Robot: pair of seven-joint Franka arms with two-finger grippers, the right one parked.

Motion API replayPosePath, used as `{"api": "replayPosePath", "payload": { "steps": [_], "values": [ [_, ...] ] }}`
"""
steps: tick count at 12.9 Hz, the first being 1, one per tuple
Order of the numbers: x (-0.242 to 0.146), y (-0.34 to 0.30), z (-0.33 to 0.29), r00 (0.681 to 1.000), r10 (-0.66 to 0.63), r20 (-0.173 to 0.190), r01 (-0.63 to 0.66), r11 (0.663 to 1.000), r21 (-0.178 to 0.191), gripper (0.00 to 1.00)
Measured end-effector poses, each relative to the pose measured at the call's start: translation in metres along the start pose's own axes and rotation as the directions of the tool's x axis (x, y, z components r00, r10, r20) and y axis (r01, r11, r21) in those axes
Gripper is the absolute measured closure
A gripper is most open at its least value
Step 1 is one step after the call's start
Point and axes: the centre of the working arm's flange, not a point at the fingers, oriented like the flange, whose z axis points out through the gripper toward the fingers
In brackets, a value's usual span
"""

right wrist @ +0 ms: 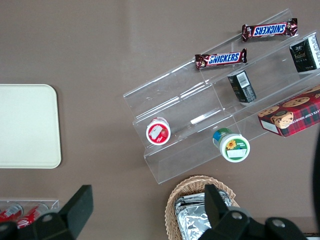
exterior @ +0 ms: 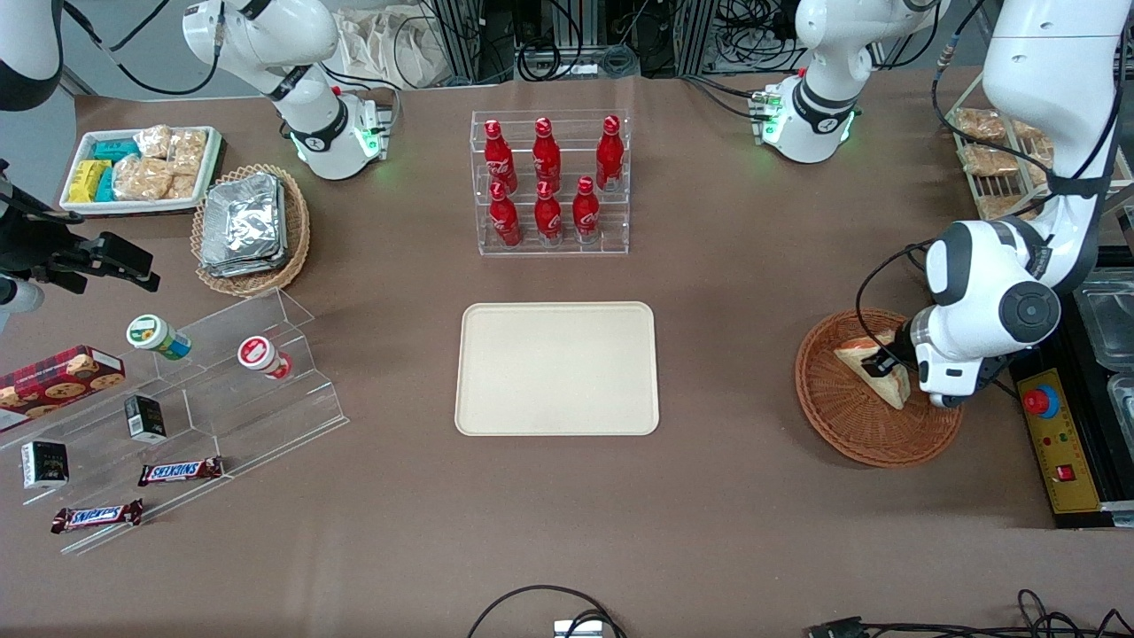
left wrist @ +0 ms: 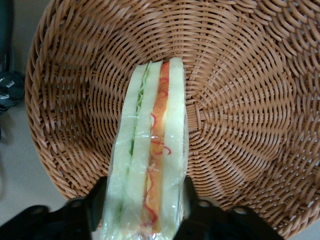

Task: Place sandwich from basket to tray
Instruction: 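Lift the sandwich up out of the basket with the left gripper, then carry the sandwich over the cream tray and lower it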

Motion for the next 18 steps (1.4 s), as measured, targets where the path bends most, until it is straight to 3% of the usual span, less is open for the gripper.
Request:
{"api": "replayPosePath", "payload": {
  "steps": [2, 5, 8, 9, 11, 14, 16, 18],
  "values": [
    [-0.001, -0.001, -0.003, 1.0, 0.003, 0.006, -0.003, 1.0, 0.008, 0.62],
    [0.0, -0.004, -0.038, 0.999, 0.048, 0.004, -0.048, 0.999, 0.025, 0.7],
    [-0.002, -0.007, -0.127, 0.997, 0.072, 0.023, -0.073, 0.996, 0.056, 0.77],
    [-0.007, -0.001, -0.159, 0.996, 0.084, 0.023, -0.085, 0.995, 0.047, 0.83],
    [-0.028, 0.031, -0.215, 0.983, 0.184, -0.011, -0.184, 0.983, 0.011, 0.84],
    [-0.108, 0.122, -0.251, 0.892, 0.446, -0.069, -0.448, 0.894, -0.013, 0.84],
    [-0.17, 0.181, -0.241, 0.825, 0.563, -0.049, -0.565, 0.825, -0.033, 0.84],
    [-0.215, 0.228, -0.22, 0.772, 0.635, -0.006, -0.634, 0.77, -0.065, 0.84]
  ]
}}
